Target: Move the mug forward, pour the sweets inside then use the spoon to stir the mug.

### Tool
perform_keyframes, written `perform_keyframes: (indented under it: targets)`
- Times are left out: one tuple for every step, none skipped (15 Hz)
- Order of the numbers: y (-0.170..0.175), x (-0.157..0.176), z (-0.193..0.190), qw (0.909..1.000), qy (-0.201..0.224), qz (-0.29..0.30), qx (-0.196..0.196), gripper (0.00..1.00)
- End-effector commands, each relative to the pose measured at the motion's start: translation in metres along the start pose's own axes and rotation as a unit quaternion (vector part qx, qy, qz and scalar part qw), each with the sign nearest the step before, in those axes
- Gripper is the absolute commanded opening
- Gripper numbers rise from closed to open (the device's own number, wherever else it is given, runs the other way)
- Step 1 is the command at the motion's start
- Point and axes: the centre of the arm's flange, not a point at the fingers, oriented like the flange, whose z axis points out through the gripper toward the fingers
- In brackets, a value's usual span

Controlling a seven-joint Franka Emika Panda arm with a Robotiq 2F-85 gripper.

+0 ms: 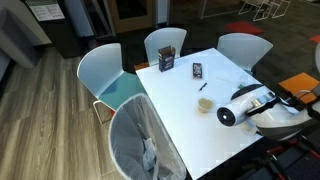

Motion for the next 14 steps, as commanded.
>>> perform_keyframes:
  targets:
    - [0.016, 0.016, 0.003, 0.9992, -0.001, 0.041, 0.002, 0.02]
    - [0.016, 0.018, 0.004, 0.9987, 0.001, 0.051, 0.002, 0.02]
    - [0.015, 0.019, 0.005, 0.998, 0.004, 0.063, 0.006, 0.02]
    - [0.011, 0.022, 0.005, 0.9976, 0.007, 0.068, 0.008, 0.02]
    - [0.007, 0.028, 0.006, 0.997, 0.012, 0.076, 0.012, 0.02]
    - [0.004, 0.034, 0.007, 0.9962, 0.016, 0.083, 0.017, 0.02]
    - [-0.008, 0.037, 0.002, 0.9958, 0.019, 0.086, 0.021, 0.02]
    - [-0.015, 0.041, 0.001, 0.9958, 0.017, 0.086, 0.027, 0.02]
    - [-0.022, 0.042, -0.003, 0.9962, 0.015, 0.08, 0.033, 0.02]
    - [-0.028, 0.041, -0.006, 0.997, 0.008, 0.068, 0.037, 0.02]
    - [-0.032, 0.038, -0.01, 0.9974, 0.003, 0.058, 0.043, 0.02]
    - [-0.035, 0.032, -0.013, 0.9981, -0.003, 0.041, 0.045, 0.02]
    - [-0.036, 0.027, -0.016, 0.9985, -0.007, 0.028, 0.047, 0.02]
    - [-0.037, 0.02, -0.021, 0.9987, -0.009, 0.016, 0.047, 0.02]
